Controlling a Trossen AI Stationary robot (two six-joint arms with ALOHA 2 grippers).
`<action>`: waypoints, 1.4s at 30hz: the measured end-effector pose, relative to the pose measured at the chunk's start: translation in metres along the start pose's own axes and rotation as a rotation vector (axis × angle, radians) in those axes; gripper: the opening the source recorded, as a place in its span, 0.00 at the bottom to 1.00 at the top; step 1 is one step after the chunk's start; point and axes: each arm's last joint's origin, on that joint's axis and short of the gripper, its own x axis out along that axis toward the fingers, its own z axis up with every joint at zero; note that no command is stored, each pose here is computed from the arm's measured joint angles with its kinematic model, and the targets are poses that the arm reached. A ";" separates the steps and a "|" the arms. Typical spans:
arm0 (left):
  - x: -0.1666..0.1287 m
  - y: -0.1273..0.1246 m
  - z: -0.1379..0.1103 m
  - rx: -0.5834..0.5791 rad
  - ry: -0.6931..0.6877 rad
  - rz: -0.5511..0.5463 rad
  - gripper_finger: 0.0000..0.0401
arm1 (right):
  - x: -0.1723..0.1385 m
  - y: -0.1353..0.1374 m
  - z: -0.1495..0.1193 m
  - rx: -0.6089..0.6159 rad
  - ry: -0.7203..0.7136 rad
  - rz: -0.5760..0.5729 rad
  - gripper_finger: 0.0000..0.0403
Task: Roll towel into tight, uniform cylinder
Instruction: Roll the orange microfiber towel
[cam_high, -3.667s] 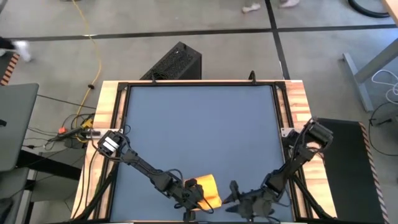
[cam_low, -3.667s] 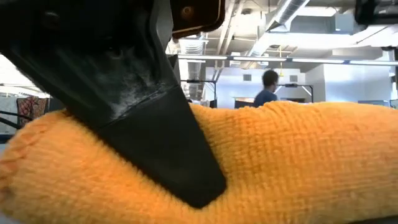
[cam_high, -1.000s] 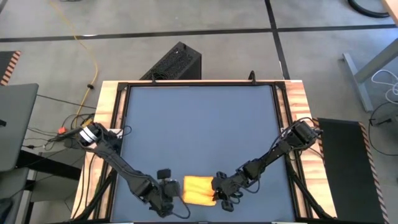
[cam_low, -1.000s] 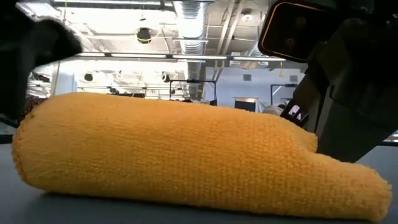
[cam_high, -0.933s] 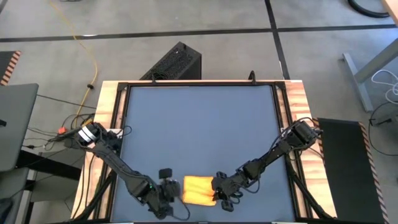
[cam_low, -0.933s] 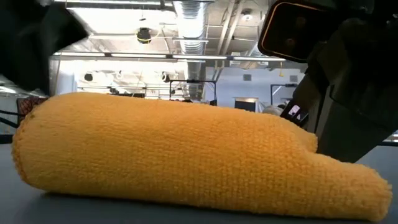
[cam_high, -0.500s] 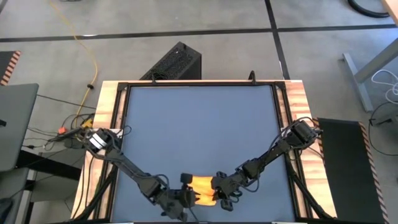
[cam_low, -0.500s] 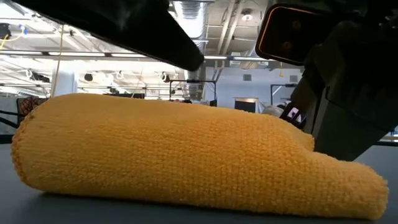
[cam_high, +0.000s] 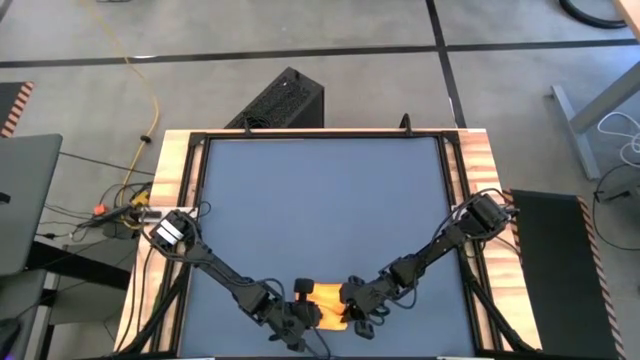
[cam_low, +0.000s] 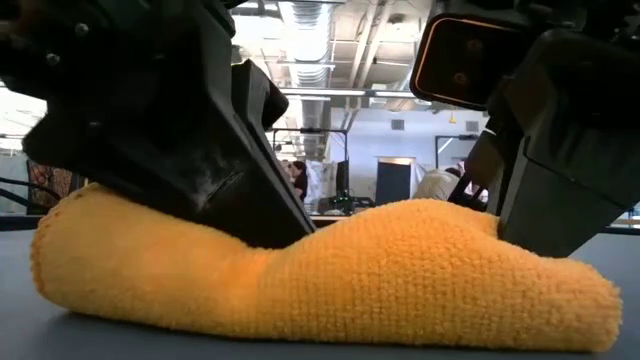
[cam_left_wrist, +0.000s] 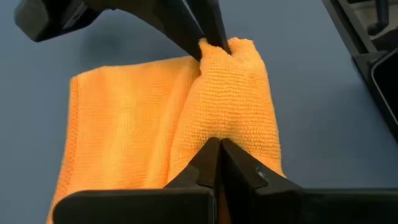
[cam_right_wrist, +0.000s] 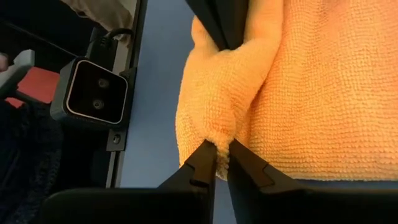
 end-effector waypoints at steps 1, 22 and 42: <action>0.000 0.000 0.000 0.000 -0.001 0.004 0.00 | 0.000 0.000 0.000 -0.016 0.000 0.000 0.15; 0.000 0.003 -0.005 -0.045 0.061 0.009 0.00 | -0.037 0.012 0.014 -0.032 0.007 -0.064 0.38; 0.012 0.030 0.003 -0.204 0.163 -0.168 0.00 | -0.019 0.076 -0.052 -1.448 -0.133 -0.494 0.46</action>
